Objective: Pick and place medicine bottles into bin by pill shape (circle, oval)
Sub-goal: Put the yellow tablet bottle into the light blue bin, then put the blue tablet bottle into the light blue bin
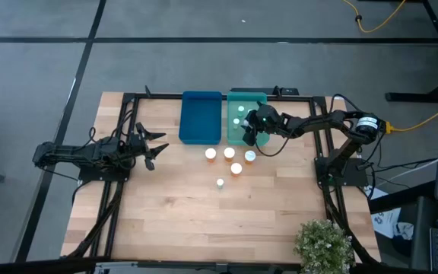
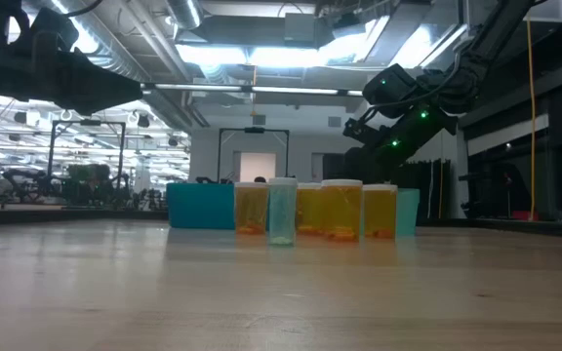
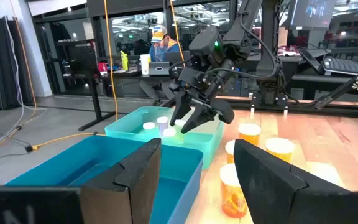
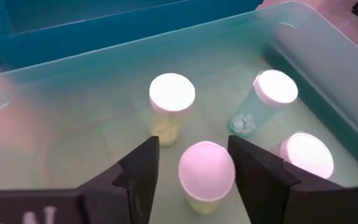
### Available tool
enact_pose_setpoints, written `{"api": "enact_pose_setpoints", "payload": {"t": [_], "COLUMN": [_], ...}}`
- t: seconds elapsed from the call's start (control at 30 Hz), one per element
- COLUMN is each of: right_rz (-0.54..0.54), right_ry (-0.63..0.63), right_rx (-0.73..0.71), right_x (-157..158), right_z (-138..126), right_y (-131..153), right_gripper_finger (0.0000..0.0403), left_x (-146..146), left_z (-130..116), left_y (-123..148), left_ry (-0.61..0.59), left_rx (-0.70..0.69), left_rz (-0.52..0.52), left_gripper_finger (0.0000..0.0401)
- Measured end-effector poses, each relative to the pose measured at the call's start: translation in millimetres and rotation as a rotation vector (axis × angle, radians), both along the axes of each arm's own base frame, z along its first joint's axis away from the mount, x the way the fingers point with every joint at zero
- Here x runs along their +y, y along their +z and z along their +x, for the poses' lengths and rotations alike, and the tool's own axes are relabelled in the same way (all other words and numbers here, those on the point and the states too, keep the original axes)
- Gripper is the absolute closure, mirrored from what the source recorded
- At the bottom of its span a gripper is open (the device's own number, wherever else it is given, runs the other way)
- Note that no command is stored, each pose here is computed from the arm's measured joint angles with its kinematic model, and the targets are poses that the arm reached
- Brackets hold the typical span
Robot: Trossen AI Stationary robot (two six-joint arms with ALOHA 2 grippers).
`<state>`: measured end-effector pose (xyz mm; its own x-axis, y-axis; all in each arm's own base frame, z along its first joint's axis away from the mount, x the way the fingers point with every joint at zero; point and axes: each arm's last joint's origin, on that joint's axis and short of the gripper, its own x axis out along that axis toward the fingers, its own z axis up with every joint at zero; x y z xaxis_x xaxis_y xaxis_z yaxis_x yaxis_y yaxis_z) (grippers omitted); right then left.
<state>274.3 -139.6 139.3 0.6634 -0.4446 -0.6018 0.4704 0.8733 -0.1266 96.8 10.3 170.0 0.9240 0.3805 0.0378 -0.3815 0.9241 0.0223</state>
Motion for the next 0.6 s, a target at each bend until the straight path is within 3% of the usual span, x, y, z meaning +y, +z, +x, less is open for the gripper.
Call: {"api": "enact_pose_setpoints", "payload": {"t": [0.37, 0.6], "right_rz": [-0.007, -0.051], "right_ry": [-0.003, -0.034], "right_rx": [-0.002, -0.034], "right_x": [0.6, 4.9], "right_z": [-1.3, -12.7], "right_y": [4.0, 34.8], "right_gripper_finger": [0.0205, 0.0209], "left_x": [0.0, 0.0], "left_z": [0.0, 0.0], "left_y": [0.0, 0.1], "left_ry": [0.0, 0.001], "left_rx": [0.0, -0.001], "left_rz": [0.0, 0.0], "left_gripper_finger": [0.0206, 0.0206]}}
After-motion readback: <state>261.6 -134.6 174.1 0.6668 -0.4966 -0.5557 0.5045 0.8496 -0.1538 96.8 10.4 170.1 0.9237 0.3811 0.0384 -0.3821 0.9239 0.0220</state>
